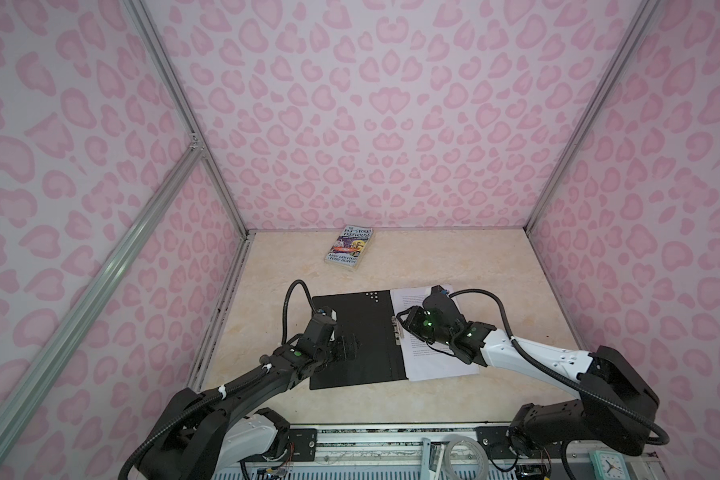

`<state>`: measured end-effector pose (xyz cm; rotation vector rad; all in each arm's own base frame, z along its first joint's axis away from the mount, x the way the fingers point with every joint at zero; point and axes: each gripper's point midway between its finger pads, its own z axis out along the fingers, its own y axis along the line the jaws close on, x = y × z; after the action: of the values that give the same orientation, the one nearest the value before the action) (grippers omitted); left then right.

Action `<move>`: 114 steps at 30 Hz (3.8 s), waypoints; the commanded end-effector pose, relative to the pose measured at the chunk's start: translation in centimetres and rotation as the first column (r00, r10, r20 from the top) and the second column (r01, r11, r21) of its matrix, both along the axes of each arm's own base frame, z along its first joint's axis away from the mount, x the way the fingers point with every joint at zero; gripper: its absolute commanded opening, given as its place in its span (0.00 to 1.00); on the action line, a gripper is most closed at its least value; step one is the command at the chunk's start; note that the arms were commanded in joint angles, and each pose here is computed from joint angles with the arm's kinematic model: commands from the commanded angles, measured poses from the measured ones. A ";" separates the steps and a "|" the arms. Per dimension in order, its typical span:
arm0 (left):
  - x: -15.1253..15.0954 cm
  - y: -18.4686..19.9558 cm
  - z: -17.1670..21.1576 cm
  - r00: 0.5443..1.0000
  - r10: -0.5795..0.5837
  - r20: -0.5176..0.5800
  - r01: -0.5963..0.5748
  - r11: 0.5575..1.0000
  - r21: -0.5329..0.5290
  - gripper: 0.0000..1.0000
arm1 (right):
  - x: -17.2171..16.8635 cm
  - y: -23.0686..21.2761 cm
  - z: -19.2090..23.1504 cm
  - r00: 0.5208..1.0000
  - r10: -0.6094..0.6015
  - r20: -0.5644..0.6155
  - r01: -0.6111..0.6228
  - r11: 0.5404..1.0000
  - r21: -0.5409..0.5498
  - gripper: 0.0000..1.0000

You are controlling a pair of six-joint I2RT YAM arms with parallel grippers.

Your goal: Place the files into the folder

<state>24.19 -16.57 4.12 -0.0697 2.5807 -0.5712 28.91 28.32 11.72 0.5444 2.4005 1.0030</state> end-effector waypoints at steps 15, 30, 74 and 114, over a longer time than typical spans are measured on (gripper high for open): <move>0.8 -0.1 -0.9 0.999 0.034 -0.035 -0.034 0.999 0.008 0.97 | 1.9 0.9 -1.3 0.991 -0.100 -0.094 0.106 0.993 0.055 0.30; 0.8 -0.4 -0.5 0.999 0.021 -0.028 -0.021 1.000 -0.011 0.97 | 2.8 1.6 -2.7 0.988 -0.081 -0.134 0.092 0.993 0.076 0.27; 0.8 -0.9 -0.6 0.999 0.007 -0.042 -0.009 0.999 -0.046 0.97 | 1.4 1.1 -4.2 0.984 -0.069 -0.163 0.091 0.987 0.136 0.05; 0.8 -0.9 -0.5 0.999 0.009 -0.044 -0.012 0.998 -0.055 0.97 | 2.5 0.6 -4.5 0.960 -0.149 -0.237 0.151 0.988 -0.010 0.25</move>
<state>25.28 -17.48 3.78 -0.1099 2.5909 -0.6373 31.44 29.69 7.91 0.8400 2.5072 0.9892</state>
